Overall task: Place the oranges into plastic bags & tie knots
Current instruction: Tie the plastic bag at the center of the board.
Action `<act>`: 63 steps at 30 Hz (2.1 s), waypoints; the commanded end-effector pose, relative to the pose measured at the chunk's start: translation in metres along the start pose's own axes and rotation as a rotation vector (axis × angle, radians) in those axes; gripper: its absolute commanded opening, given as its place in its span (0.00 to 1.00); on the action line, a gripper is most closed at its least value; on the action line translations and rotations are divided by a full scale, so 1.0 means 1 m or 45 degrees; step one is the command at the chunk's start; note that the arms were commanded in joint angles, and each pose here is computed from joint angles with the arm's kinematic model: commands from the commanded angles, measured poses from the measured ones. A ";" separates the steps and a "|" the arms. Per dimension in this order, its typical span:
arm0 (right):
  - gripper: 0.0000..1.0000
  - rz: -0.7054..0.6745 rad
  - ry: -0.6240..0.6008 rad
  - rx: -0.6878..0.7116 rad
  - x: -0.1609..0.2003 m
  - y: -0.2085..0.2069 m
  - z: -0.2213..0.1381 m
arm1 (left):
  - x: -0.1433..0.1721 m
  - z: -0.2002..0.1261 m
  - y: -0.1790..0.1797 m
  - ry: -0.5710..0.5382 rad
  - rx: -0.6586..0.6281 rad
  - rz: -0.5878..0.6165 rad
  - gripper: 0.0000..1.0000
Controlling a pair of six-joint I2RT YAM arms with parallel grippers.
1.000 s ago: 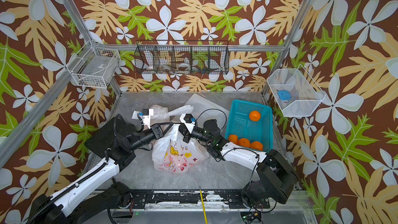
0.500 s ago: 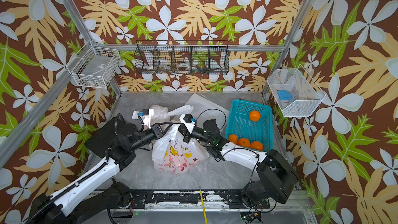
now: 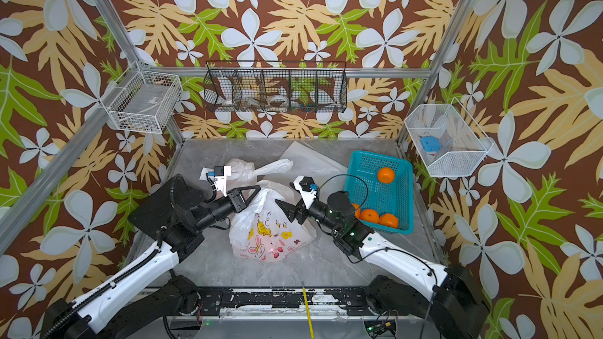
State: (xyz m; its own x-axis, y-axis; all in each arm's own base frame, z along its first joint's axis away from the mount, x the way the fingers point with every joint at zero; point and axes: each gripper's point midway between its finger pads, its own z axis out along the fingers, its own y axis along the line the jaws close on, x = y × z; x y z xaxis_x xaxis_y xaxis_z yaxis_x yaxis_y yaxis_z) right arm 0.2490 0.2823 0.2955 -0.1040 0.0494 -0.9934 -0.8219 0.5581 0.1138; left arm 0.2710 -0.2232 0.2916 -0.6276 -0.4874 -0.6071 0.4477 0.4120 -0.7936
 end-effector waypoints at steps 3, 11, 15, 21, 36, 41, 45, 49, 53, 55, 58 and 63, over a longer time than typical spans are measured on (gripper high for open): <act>0.67 0.494 0.096 -0.062 -0.013 0.024 -0.029 | -0.003 0.000 -0.004 -0.024 0.023 0.038 0.00; 0.74 0.643 0.336 -0.222 0.000 0.097 -0.010 | -0.001 -0.003 -0.003 -0.031 0.032 0.043 0.00; 0.83 0.645 0.376 -0.211 0.005 0.100 0.011 | -0.001 -0.003 -0.003 -0.032 0.033 0.043 0.00; 0.79 0.601 0.403 -0.223 0.004 0.103 0.036 | -0.003 -0.002 -0.006 -0.036 0.041 0.048 0.00; 0.07 0.541 0.427 0.038 0.019 0.069 0.040 | -0.008 -0.004 -0.005 -0.068 0.023 0.064 0.00; 0.00 0.465 0.447 0.121 0.024 0.056 0.026 | -0.018 -0.011 0.007 -0.148 -0.072 0.081 0.00; 0.00 0.335 0.507 0.283 0.036 0.031 0.006 | -0.034 -0.022 0.017 -0.228 -0.178 0.128 0.00; 0.00 0.250 0.593 0.479 0.055 -0.006 -0.018 | -0.045 -0.033 0.023 -0.271 -0.233 0.153 0.00; 0.00 0.166 0.642 0.733 0.072 -0.051 -0.048 | -0.048 -0.045 0.040 -0.295 -0.382 0.193 0.00; 0.00 0.153 0.666 0.772 0.081 -0.063 -0.055 | -0.049 -0.051 0.047 -0.312 -0.429 0.204 0.00; 0.00 0.087 0.719 0.846 0.095 -0.078 -0.062 | -0.048 -0.060 0.061 -0.316 -0.535 0.219 0.00; 0.00 0.050 0.711 0.722 0.095 -0.068 -0.045 | -0.047 -0.068 0.069 -0.335 -0.595 0.234 0.00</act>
State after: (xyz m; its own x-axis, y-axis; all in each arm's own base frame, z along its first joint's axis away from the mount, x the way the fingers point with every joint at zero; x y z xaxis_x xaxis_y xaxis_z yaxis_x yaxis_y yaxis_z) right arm 0.2683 0.2188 0.1989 -0.5310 -0.2004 -0.8233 -0.4096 0.9113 0.0423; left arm 0.2813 -0.1392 0.2676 -0.4346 -0.5146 -0.7391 0.2351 0.7274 -0.6447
